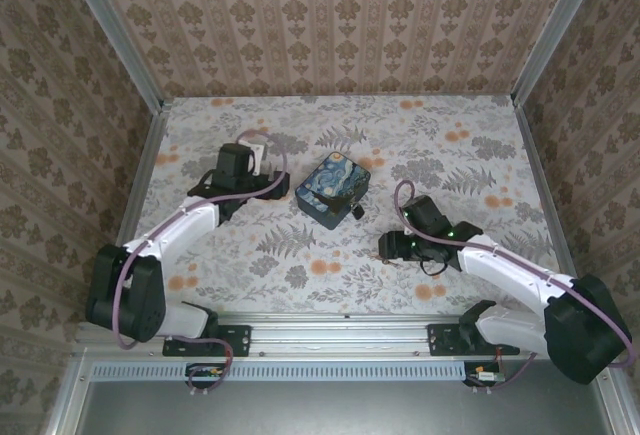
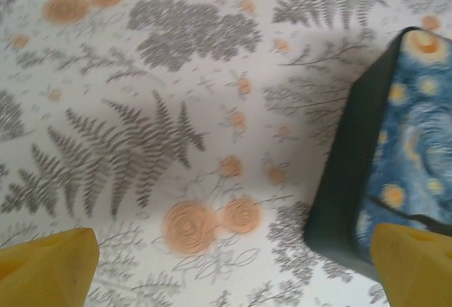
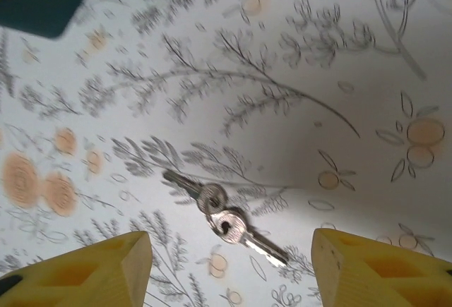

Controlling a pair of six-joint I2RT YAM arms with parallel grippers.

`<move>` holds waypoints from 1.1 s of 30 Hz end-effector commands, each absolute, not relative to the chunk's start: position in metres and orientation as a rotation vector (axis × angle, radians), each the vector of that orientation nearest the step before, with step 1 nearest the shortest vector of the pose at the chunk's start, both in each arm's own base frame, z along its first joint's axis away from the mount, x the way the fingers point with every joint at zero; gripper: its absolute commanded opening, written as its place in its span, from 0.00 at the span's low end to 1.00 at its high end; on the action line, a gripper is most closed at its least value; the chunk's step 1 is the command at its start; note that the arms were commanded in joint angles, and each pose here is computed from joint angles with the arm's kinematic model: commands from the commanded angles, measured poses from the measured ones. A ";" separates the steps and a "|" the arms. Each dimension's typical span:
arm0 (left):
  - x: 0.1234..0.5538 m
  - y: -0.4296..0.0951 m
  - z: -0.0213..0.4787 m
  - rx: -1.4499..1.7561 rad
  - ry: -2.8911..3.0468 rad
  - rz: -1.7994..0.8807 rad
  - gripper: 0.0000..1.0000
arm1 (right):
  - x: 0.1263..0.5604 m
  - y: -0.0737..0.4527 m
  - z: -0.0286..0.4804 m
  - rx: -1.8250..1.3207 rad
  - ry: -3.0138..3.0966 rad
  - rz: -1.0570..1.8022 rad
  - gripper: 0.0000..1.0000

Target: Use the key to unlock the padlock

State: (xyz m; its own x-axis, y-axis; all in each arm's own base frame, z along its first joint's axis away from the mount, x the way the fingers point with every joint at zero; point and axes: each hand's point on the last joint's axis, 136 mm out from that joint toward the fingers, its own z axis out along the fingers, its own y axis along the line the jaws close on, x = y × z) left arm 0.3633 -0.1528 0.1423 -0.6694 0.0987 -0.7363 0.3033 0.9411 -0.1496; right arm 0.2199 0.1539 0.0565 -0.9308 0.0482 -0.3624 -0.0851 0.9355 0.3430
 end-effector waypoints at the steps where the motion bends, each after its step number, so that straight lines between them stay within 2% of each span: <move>1: 0.359 -0.154 0.173 0.238 2.233 -0.419 1.00 | 0.223 0.163 0.051 -0.088 2.700 0.541 0.64; 10: 0.327 -0.126 0.160 0.101 2.311 -0.272 1.00 | 0.231 0.184 0.036 -0.196 2.704 0.568 0.51; 20: 0.282 -0.158 0.128 0.142 2.451 -0.342 1.00 | 0.228 0.185 0.008 -0.208 2.780 0.478 0.45; 23: 0.270 -0.166 0.123 0.199 2.476 -0.271 1.00 | 0.225 0.185 0.005 -0.225 2.802 0.447 0.38; 33: 0.260 -0.162 0.124 0.178 2.508 -0.215 1.00 | 0.206 0.189 -0.006 -0.274 2.827 0.304 0.36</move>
State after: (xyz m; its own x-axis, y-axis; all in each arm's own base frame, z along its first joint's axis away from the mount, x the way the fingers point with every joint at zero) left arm 0.2590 -0.1663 0.1165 -0.8059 0.0994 -0.5836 0.2118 0.9690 -0.1274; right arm 0.2245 0.1823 0.0145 -0.9187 -0.1323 -0.3722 -0.2128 0.9596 0.1843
